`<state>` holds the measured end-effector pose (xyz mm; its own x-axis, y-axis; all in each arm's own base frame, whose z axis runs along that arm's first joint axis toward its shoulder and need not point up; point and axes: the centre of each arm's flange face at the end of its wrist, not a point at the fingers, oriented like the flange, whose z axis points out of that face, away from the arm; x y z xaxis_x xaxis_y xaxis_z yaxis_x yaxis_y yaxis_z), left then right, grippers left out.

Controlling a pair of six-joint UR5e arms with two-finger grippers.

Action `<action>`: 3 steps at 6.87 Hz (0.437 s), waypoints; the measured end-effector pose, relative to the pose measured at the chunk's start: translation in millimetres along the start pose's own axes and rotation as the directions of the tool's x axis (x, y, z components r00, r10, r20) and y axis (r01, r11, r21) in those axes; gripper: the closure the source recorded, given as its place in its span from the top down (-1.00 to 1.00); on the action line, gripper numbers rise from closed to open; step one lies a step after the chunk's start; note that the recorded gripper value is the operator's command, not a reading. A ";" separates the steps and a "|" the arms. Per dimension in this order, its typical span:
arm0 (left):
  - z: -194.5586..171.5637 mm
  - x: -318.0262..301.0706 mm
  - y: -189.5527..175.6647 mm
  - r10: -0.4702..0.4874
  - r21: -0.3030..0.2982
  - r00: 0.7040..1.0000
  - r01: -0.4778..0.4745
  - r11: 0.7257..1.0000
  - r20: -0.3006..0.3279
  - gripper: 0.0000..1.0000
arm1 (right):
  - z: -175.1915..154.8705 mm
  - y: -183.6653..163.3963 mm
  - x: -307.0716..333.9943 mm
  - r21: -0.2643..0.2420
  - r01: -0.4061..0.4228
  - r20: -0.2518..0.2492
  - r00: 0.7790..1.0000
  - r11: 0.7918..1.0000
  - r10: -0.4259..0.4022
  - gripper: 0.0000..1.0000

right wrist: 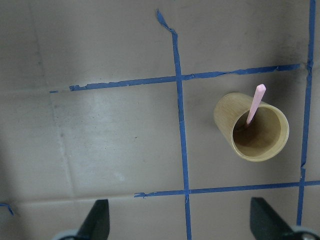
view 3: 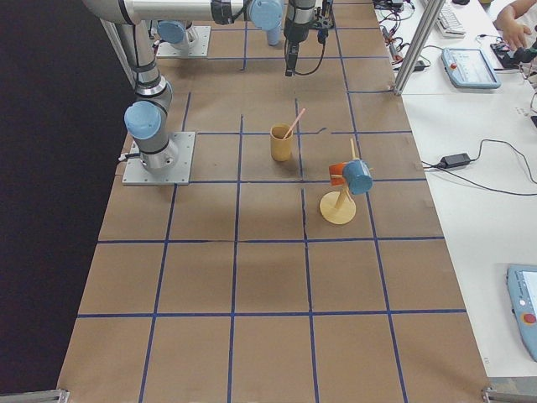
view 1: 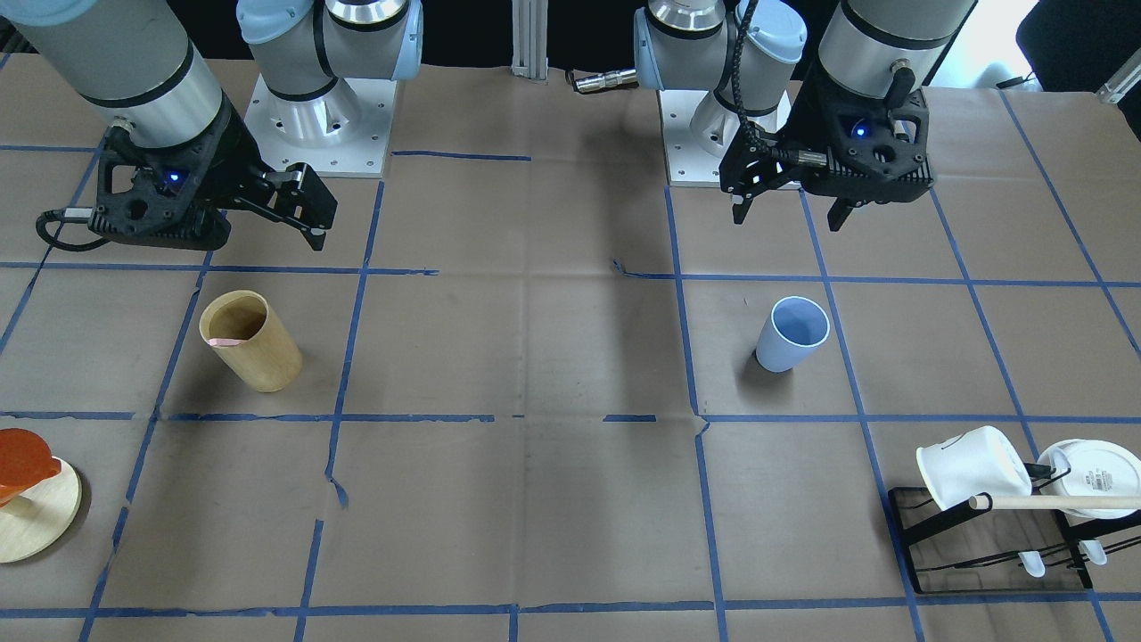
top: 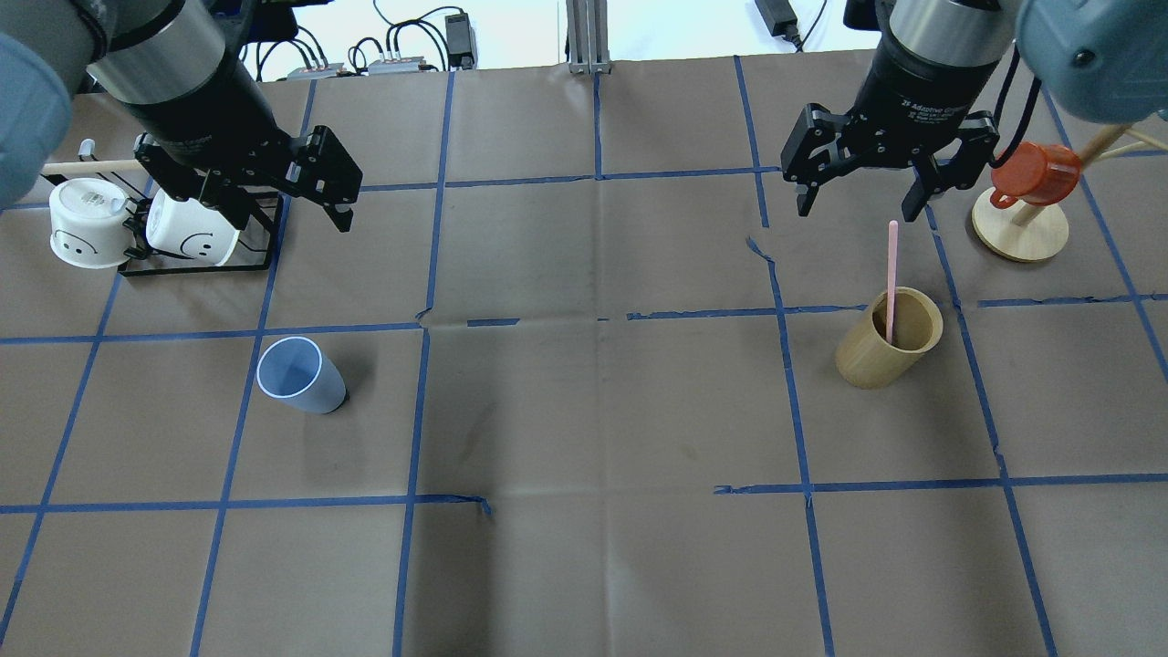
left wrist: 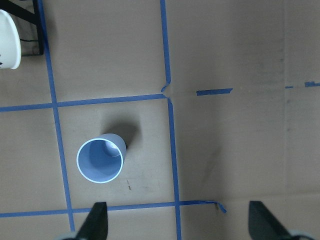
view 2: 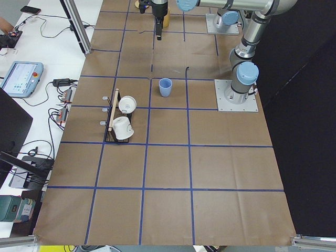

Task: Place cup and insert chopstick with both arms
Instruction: 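Move the left gripper down toward the light blue cup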

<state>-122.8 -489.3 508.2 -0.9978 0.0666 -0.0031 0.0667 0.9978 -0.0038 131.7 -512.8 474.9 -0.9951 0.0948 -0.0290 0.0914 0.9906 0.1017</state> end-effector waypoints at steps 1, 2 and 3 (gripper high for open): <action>-0.9 -3.3 -0.6 -0.007 0.003 1.000 0.007 1.000 -0.001 0.99 | 0.8 -0.5 -0.2 -0.002 -0.002 0.002 1.000 1.000 0.002 0.99; -1.3 -5.6 -0.7 -0.013 0.003 1.000 0.013 1.000 -0.001 0.99 | 0.5 -0.4 -0.4 -0.001 -0.003 0.003 1.000 1.000 0.003 0.99; -1.2 -6.7 -0.7 -0.016 0.003 1.000 0.016 1.000 0.000 0.99 | 0.1 -0.3 -0.2 0.000 -0.003 0.002 1.000 1.000 0.003 0.99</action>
<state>-116.1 -490.4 509.4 -0.9987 0.0511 -0.0029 0.0512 0.9987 -0.0065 131.9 -513.1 474.8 -0.9947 0.0977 -0.0307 0.0941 0.9904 0.1014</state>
